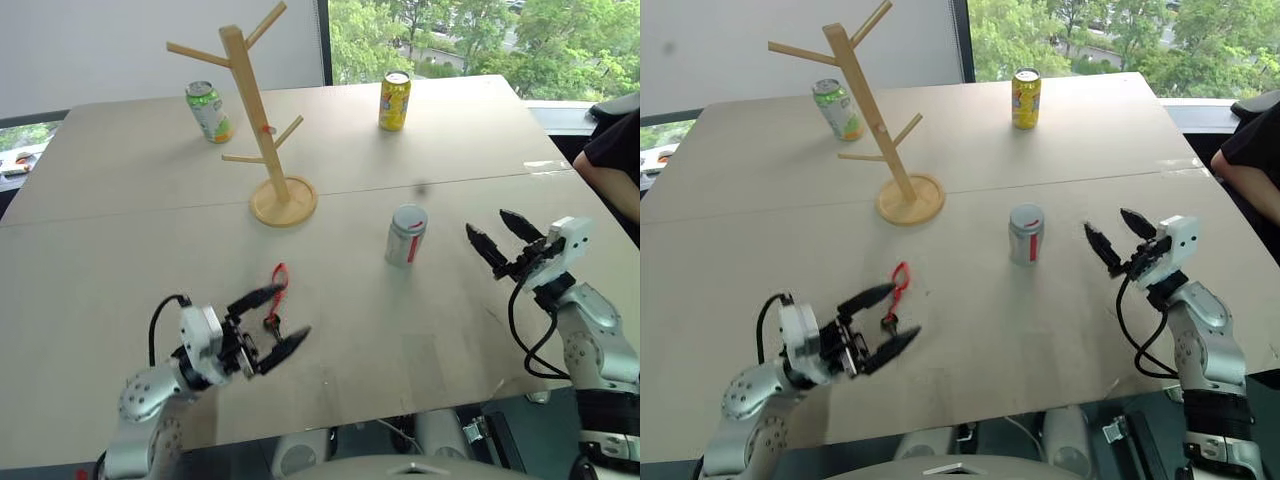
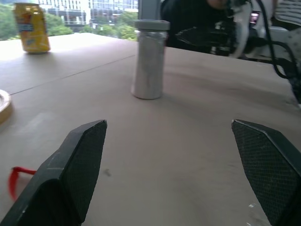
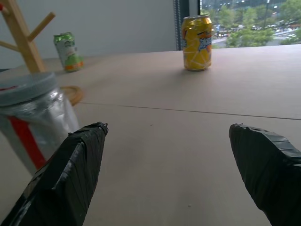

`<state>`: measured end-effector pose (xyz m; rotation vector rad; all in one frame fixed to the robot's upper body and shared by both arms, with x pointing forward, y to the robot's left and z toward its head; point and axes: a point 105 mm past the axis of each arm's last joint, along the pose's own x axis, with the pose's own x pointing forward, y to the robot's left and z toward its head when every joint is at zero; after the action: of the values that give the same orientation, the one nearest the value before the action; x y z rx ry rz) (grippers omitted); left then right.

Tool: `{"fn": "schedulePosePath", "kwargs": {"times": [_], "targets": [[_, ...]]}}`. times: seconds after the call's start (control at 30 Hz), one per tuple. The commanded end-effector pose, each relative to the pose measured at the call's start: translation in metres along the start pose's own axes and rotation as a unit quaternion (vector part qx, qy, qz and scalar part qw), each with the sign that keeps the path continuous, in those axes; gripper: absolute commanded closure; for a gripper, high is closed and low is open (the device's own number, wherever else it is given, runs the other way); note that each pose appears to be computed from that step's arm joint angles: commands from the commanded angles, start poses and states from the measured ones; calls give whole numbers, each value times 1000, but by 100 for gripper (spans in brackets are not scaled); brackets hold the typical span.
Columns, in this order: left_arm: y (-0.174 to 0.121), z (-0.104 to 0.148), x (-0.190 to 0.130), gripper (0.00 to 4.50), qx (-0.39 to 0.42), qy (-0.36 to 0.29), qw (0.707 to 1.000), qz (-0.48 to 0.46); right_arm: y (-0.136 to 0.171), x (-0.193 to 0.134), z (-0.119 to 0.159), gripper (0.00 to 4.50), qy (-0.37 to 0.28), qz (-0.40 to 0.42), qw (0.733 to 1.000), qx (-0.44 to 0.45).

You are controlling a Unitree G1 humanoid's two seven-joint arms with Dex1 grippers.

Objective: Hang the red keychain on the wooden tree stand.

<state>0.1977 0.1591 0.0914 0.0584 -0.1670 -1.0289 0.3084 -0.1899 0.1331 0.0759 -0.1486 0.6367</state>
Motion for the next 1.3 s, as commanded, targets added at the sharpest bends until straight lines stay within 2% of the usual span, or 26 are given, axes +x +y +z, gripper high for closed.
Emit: {"fn": "schedulePosePath", "kwargs": {"times": [0.03,0.13,0.27,0.57,0.83,1.3], "targets": [[-3,3,3,10,30,-12,999,-12,24,2,11,6,3,60,998,-15],[0,4,8,10,54,-25,998,2,38,4,2,6,30,77,997,-14],[-1,1,11,10,43,-34,998,14,53,11,-7,6,38,76,996,0],[-14,-11,10,10,7,-21,1000,2,54,40,-25,6,38,36,998,-26],[-13,-16,7,10,7,-16,1000,8,63,59,-30,6,27,48,998,-26],[-13,-22,1,10,9,-12,1000,15,80,60,-31,6,21,84,996,-22]]}}
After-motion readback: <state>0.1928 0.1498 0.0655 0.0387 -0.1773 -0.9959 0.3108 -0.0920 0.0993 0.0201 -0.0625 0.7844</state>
